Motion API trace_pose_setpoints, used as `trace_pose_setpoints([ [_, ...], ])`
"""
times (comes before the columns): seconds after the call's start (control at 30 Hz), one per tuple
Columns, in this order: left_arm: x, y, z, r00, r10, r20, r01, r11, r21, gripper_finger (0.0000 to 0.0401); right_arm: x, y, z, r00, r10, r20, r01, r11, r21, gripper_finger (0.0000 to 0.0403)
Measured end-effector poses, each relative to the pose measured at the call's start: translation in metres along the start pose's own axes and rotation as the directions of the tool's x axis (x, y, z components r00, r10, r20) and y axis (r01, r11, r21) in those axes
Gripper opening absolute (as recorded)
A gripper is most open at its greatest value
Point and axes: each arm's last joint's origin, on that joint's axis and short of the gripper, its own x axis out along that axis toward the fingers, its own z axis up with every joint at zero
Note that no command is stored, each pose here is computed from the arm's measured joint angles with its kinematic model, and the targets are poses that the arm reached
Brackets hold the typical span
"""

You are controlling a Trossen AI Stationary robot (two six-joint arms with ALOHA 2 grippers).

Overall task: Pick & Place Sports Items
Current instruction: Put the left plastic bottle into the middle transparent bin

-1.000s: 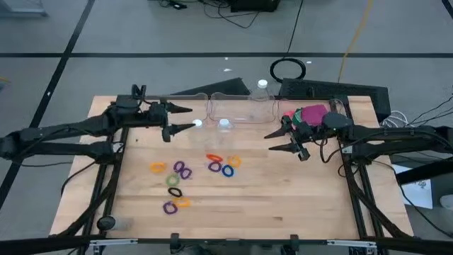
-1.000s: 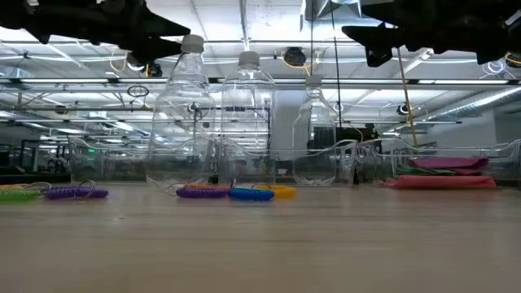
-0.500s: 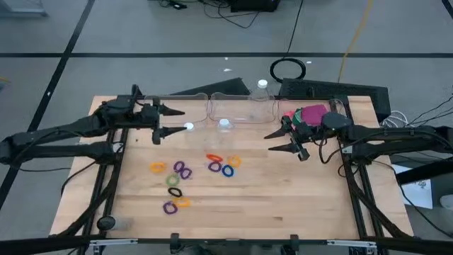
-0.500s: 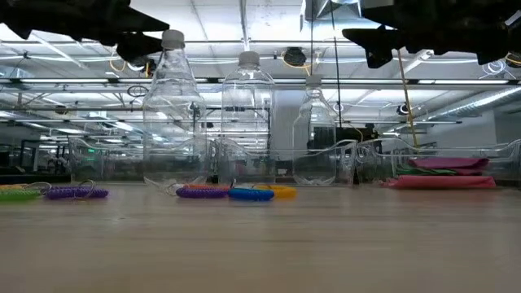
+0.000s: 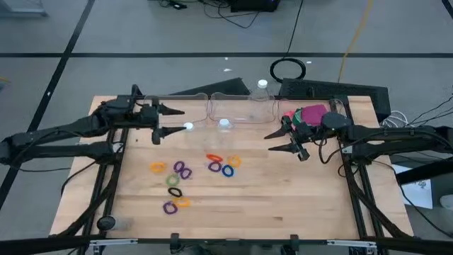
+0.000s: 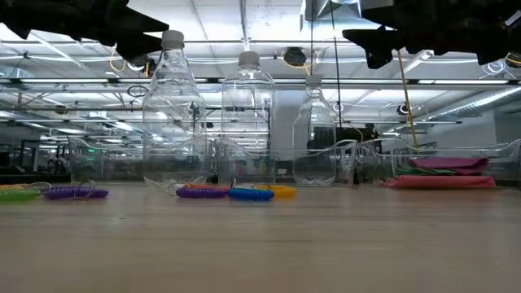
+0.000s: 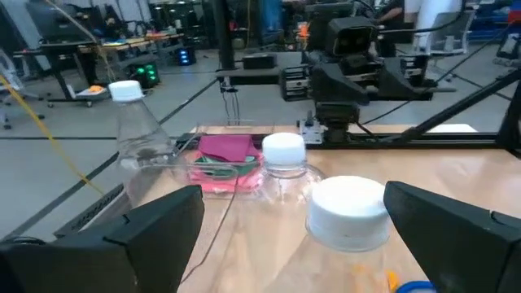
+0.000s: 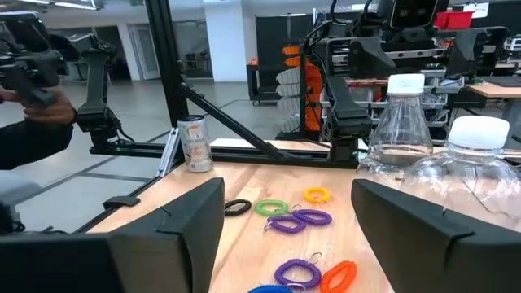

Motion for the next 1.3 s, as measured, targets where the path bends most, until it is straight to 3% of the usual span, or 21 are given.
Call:
trace_pose_setpoints([
  [0.13, 0.000, 0.002, 0.000, 0.999, 0.048, -0.002, -0.048, 0.998, -0.031, 0.0319, 0.000, 0.000, 0.000, 1.000, 0.000, -0.002, 0.000, 1.000, 0.001, 0.0196],
  [0.33, -0.004, -0.001, 0.002, 1.000, 0.006, 0.014, -0.006, 0.999, -0.044, 0.0319, 0.000, 0.000, 0.000, 1.000, 0.000, -0.002, 0.000, 1.000, 0.001, 0.0197],
  [0.9, -0.026, -0.006, 0.013, 0.993, 0.038, 0.111, -0.032, 0.998, -0.058, 0.0319, 0.000, 0.000, 0.000, 1.000, 0.000, -0.001, 0.000, 1.000, 0.000, 0.0197],
  [1.07, -0.024, -0.006, 0.006, 0.996, 0.031, 0.081, -0.026, 0.998, -0.057, 0.0319, 0.000, 0.000, 0.000, 1.000, 0.000, -0.001, 0.000, 1.000, 0.000, 0.0197],
  [1.3, -0.010, -0.007, -0.019, 0.985, -0.033, 0.167, 0.052, 0.993, -0.107, 0.0319, 0.000, 0.000, 0.000, 1.000, 0.000, -0.001, 0.000, 1.000, 0.000, 0.0197],
])
